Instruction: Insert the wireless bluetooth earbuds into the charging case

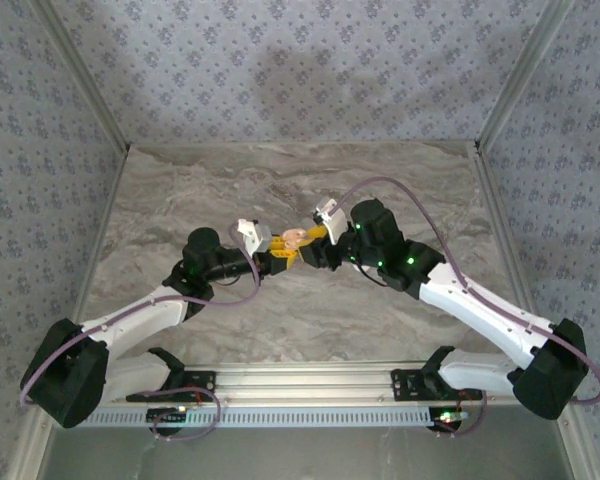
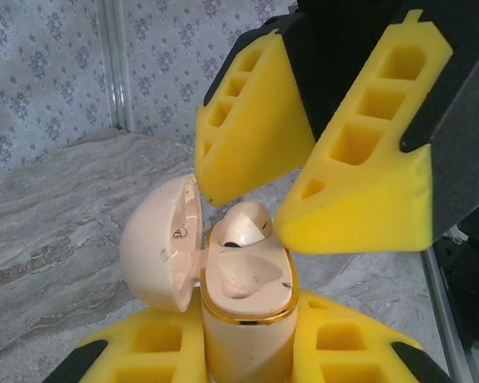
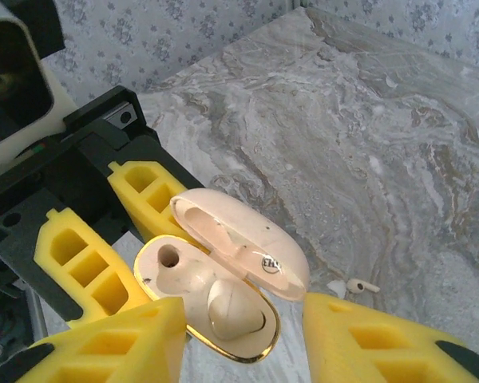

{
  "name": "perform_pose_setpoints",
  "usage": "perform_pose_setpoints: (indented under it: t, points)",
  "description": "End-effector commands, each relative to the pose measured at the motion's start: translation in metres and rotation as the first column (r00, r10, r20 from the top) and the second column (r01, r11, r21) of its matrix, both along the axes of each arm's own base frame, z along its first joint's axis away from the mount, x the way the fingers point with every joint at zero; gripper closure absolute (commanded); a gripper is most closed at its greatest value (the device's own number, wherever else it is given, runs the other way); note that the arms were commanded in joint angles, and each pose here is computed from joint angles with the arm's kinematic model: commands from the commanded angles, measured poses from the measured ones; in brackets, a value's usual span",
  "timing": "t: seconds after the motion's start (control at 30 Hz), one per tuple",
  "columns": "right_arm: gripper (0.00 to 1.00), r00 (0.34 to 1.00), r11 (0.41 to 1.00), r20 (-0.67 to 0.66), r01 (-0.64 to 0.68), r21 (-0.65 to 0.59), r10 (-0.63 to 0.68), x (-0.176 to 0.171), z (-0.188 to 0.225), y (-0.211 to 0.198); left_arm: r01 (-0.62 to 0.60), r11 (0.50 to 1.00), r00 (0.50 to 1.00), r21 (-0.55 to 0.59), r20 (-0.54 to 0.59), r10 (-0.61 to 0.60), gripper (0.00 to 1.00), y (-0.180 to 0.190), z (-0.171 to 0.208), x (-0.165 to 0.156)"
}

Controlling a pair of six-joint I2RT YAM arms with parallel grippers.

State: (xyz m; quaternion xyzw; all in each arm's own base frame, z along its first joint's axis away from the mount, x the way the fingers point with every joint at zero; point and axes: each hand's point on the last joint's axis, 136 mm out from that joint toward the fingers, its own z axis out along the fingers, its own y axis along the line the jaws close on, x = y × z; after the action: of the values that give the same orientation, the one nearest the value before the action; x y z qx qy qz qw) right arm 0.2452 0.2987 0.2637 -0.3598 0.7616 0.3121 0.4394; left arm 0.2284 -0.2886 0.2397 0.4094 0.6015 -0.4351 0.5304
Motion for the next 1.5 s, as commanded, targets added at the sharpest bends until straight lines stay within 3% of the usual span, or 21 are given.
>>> perform_pose_setpoints:
  t: [0.0, 0.23, 0.43, 0.57, 0.7, 0.97, 1.23, 1.47]
  points:
    - [0.5, 1.0, 0.999, 0.002, -0.006, 0.042, 0.006, -0.004, 0.017, -0.003, 0.004, 0.998, 0.995, -0.055, 0.096, 0.001, 0.82, 0.0, 0.032, 0.0]
    - [0.41, 1.0, 0.991, 0.008, -0.026, 0.128, 0.025, -0.008, 0.039, -0.004, -0.002, 0.999, 0.996, -0.047, 0.087, 0.006, 0.82, 0.0, 0.027, 0.001]
    - [0.39, 0.998, 0.977, -0.058, -0.009, 0.212, 0.022, -0.003, 0.05, -0.009, -0.044, 0.999, 0.997, -0.029, 0.062, 0.046, 0.83, 0.002, 0.012, 0.008]
    - [0.39, 0.988, 0.981, -0.151, 0.071, 0.18, -0.044, 0.01, 0.034, -0.017, -0.092, 0.996, 0.995, -0.015, 0.03, 0.092, 0.83, 0.007, 0.0, 0.015]
    - [0.4, 0.958, 0.987, -0.259, 0.147, 0.066, -0.126, 0.024, 0.001, -0.022, -0.187, 0.982, 0.982, 0.004, -0.026, 0.187, 0.83, 0.02, -0.015, 0.028]
    - [0.43, 0.825, 0.957, -0.488, 0.21, -0.202, -0.284, 0.055, -0.074, -0.015, -0.431, 0.9, 0.883, 0.067, -0.175, 0.436, 0.83, 0.072, -0.045, 0.058]
    - [0.43, 0.8, 0.949, -0.552, 0.066, -0.309, -0.235, 0.09, -0.125, 0.017, -0.615, 0.785, 0.749, 0.077, -0.255, 0.611, 0.82, 0.128, -0.056, 0.078]
    - [0.43, 0.786, 0.928, -0.586, -0.042, -0.37, -0.198, 0.12, -0.167, 0.042, -0.669, 0.738, 0.696, 0.093, -0.271, 0.665, 0.82, 0.151, -0.056, 0.089]
